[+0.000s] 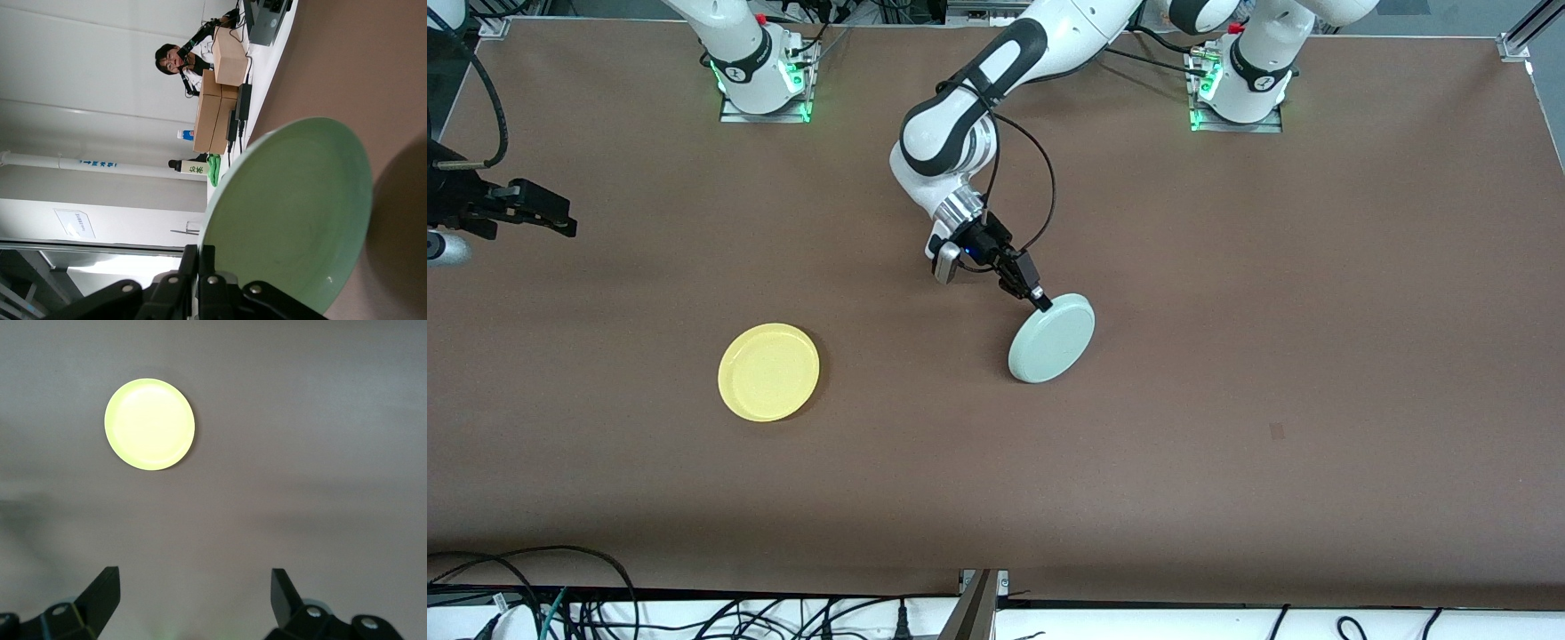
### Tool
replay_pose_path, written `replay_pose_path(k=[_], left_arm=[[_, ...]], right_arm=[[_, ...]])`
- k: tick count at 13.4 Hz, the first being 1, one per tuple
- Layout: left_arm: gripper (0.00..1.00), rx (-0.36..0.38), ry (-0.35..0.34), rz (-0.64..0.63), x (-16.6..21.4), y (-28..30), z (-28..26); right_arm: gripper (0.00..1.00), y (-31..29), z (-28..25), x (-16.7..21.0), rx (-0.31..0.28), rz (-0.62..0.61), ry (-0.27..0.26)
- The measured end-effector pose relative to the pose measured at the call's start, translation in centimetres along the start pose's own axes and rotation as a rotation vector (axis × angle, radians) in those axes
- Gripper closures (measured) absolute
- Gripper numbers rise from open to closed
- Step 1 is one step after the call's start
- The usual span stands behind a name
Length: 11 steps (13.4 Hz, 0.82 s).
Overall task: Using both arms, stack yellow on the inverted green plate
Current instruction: 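Lower the green plate upside down and open the left gripper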
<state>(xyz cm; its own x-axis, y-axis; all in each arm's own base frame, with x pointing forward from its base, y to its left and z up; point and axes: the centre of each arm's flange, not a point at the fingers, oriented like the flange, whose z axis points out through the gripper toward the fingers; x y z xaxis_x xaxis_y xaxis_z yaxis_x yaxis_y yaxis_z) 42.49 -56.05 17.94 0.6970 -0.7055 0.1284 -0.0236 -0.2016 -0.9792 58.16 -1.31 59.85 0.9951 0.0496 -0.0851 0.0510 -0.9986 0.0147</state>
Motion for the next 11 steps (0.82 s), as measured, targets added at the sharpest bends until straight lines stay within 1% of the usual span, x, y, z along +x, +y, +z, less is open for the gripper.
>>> replay_pose_path(k=[2, 4, 5, 6, 7, 8, 9, 11], left_arm=[[0.73, -0.017, 0.016, -0.039, -0.3, 0.9, -1.1], [0.5, -0.045, 0.015, -0.127, -0.7, 1.5, -2.3], [0.41, -0.066, 0.017, -0.178, -1.0, 1.9, -3.2], [0.3, -0.101, 0.025, -0.234, -1.2, 2.5, -4.2], [0.18, -0.15, 0.026, -0.295, -1.4, 3.2, -5.3], [0.09, -0.201, 0.021, -0.359, -1.6, 3.9, -6.3], [0.0, -0.249, 0.024, -0.421, -1.6, 4.4, -7.0], [0.0, -0.329, 0.037, -0.528, -1.2, 5.1, -7.8]], right_arm=[[0.0, 0.1, 0.1, 0.0, 0.0, 0.002, -0.001], [0.0, 0.2, 0.4, 0.2, 0.0, 0.003, -0.007], [0.0, 0.1, 0.7, 0.4, -0.001, 0.003, -0.006], [0.0, 0.1, 0.9, 0.7, -0.002, 0.003, -0.001], [0.0, 0.1, 1.3, 1.0, -0.003, 0.003, -0.004], [0.0, 0.1, 1.9, 1.3, -0.003, 0.003, -0.014], [0.0, 0.2, 2.4, 1.6, -0.004, 0.004, -0.022], [0.0, 0.7, 3.6, 2.2, -0.005, 0.013, -0.04]])
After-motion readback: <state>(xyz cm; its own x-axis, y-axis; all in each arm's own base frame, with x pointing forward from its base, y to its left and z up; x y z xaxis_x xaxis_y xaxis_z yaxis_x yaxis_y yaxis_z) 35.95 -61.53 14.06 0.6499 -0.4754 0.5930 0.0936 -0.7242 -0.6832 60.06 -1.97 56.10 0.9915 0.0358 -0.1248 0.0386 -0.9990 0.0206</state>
